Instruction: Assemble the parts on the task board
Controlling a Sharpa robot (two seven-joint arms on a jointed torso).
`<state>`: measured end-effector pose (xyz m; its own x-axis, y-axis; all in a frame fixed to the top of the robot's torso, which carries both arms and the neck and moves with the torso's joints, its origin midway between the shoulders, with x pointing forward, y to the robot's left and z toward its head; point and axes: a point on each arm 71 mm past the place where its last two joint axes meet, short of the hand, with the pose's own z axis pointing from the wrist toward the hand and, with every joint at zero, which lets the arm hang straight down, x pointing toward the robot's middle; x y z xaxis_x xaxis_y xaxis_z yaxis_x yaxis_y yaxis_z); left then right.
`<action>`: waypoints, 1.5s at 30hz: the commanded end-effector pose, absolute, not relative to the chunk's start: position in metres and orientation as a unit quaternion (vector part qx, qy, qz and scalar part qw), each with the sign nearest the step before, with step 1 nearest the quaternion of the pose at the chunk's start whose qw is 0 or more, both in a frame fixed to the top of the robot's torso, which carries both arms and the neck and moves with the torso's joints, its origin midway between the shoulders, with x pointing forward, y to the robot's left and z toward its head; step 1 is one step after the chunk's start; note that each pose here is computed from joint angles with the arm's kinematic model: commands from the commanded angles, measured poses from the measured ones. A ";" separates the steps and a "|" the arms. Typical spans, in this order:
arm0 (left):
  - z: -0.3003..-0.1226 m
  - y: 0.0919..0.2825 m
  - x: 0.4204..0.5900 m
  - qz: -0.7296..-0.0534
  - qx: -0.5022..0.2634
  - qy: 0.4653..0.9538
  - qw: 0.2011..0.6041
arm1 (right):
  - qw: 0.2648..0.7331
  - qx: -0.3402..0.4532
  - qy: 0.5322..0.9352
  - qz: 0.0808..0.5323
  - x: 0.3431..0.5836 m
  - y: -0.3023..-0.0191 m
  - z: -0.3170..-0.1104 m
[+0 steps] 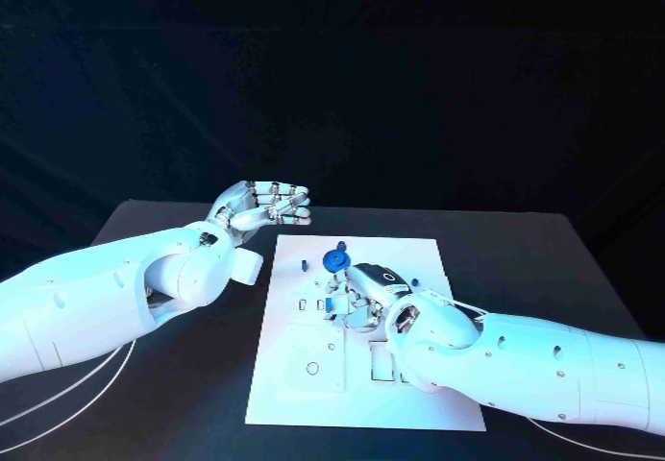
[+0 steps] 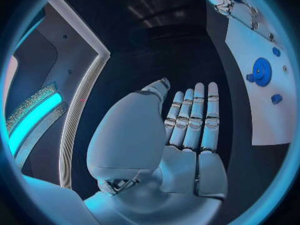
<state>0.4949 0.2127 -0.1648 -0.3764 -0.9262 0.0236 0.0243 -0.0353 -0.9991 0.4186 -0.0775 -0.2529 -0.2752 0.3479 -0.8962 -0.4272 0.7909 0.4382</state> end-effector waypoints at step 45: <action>-0.202 0.148 0.512 -0.164 -0.003 0.927 0.337 | 0.579 0.247 0.671 0.392 0.491 -0.243 -0.157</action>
<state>0.5126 0.1471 -0.2002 -0.7558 -0.1996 -0.6236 0.0771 0.9187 -0.3874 0.4910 -0.2441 -0.1568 -0.1856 0.7838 -0.5926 -0.1210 0.5803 0.8054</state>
